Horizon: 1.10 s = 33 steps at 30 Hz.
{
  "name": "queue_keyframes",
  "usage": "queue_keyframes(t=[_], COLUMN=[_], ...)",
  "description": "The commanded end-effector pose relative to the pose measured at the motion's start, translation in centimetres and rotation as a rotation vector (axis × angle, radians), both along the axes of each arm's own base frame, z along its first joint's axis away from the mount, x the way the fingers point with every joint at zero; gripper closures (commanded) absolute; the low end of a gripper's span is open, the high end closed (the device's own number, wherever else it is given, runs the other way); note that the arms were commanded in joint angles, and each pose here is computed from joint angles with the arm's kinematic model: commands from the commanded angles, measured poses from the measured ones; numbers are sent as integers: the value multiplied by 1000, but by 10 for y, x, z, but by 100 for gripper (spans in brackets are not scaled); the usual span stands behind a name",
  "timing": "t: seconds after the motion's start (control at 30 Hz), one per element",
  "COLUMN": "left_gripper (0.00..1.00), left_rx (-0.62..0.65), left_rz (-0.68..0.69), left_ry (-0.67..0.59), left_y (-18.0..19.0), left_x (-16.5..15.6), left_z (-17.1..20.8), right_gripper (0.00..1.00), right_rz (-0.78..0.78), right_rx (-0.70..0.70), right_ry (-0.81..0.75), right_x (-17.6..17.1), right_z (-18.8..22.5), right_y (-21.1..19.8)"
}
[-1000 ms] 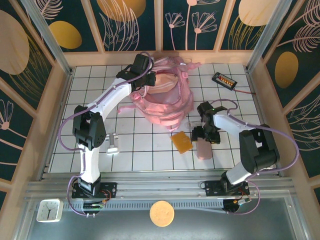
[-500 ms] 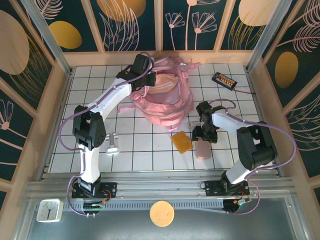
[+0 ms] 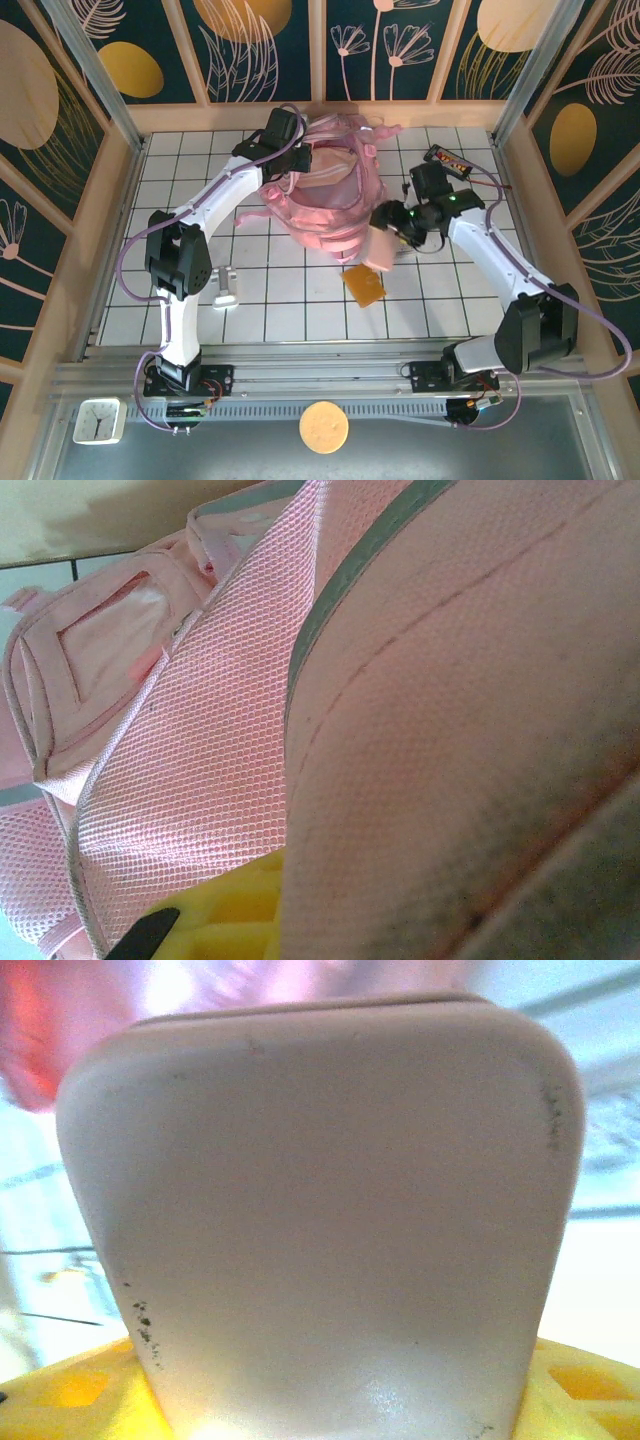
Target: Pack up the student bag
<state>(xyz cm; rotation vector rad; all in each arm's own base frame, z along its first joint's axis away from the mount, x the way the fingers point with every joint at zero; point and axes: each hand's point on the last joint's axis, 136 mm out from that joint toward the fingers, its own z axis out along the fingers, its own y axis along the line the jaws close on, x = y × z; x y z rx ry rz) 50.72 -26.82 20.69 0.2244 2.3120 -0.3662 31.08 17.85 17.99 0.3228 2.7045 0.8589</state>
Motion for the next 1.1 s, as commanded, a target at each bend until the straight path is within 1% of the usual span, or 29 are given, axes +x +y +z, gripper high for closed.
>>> queue_keyframes(t=[0.0, 0.1, 0.2, 0.27, 0.3, 0.4, 0.47, 0.6, 0.67, 0.73, 0.77, 0.83, 0.87, 0.93, 1.07], left_gripper=[100, 100, 100, 100, 100, 100, 100, 100, 100, 100, 100, 100, 100, 100, 100], left_rx=[-184, -232, -270, -291, -300, -316, -328, -360, -369, -373, -372, -370, -371, -367, -354], left_rz=[-43, -54, -59, -60, -58, -53, -46, -37, -33, -27, -23, -22, -23, -19, -11], left_ry=[-102, -92, -77, -67, -64, -63, -60, -52, -48, -47, -50, -50, -51, -46, -46], left_y=[-16, -20, -23, -24, -24, -24, -24, -27, -29, -29, -29, -29, -29, -29, -27], left_x=[-7, -13, -19, -23, -24, -26, -26, -23, -21, -19, -17, -17, -17, -15, -15], left_z=[68, 73, 74, 72, 73, 74, 75, 73, 72, 70, 70, 67, 67, 63, 59], right_gripper=[33, 33, 33, 33, 33, 34, 34, 28, 25, 22, 18, 6, 3, 2, 2], right_rz=[-62, -130, -188, -230, -242, -293, -279, -177, -140, -119, -111, -84, -68, -57, -29], right_rx=[316, 448, 479, 475, 500, 566, 592, 555, 520, 495, 481, 453, 433, 400, 384], right_ry=[-97, -147, -177, -167, -180, -141, -118, -77, -49, -20, -8, 5, 4, -8, -48], right_x=[61, 110, 155, 180, 193, 218, 227, 225, 219, 211, 207, 200, 196, 192, 181], right_z=[45, 58, 55, 41, 36, 13, 2, -10, -20, -29, -33, -37, -37, -34, -15], right_y=[46, 64, 73, 77, 82, 97, 116, 160, 168, 166, 163, 158, 155, 147, 133])
